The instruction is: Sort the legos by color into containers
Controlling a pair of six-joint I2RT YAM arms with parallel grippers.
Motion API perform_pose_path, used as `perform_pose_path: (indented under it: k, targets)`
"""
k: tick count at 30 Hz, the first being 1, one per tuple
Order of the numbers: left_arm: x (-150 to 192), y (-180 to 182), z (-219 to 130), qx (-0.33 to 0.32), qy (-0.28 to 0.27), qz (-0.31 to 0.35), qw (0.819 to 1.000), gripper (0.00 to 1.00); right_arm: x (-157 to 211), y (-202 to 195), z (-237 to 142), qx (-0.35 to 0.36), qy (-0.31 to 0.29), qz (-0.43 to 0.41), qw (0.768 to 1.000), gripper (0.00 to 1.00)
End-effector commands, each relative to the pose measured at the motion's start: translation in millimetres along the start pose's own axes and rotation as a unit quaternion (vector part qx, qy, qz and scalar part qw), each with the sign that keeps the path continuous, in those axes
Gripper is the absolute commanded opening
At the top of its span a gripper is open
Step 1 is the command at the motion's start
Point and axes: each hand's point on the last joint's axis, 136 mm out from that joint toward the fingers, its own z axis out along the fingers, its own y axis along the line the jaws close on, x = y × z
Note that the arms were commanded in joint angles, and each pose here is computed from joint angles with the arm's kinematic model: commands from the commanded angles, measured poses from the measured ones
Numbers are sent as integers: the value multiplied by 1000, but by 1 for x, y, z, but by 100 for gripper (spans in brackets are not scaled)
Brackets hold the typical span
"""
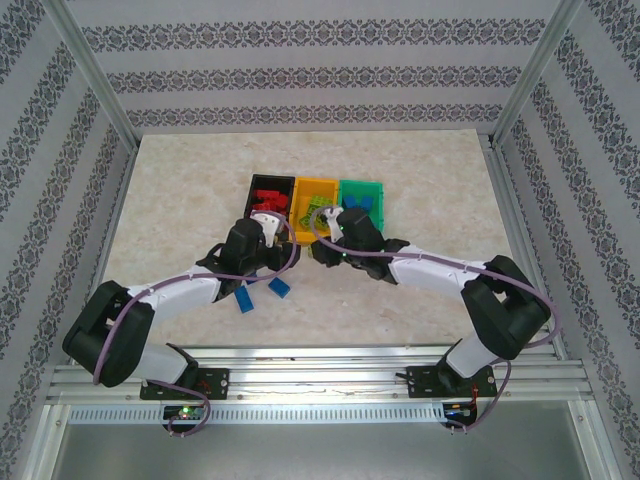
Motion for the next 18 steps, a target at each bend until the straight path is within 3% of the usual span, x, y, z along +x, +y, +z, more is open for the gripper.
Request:
perform_pose_path:
  k: [1, 9, 14, 18]
  targets:
    - [-10, 10, -7, -16, -28, -17, 999, 68, -41, -10, 2, -12, -34, 56, 998, 27]
    - [-12, 8, -6, -4, -28, -20, 999, 68, -104, -23, 43, -19, -43, 95, 994, 30]
    - [-14, 5, -8, 3, -30, -19, 999, 69, -114, -25, 70, -31, -24, 111, 993, 47]
    - [-14, 2, -8, 12, -29, -20, 999, 69, -108, -24, 65, -33, -22, 104, 994, 51]
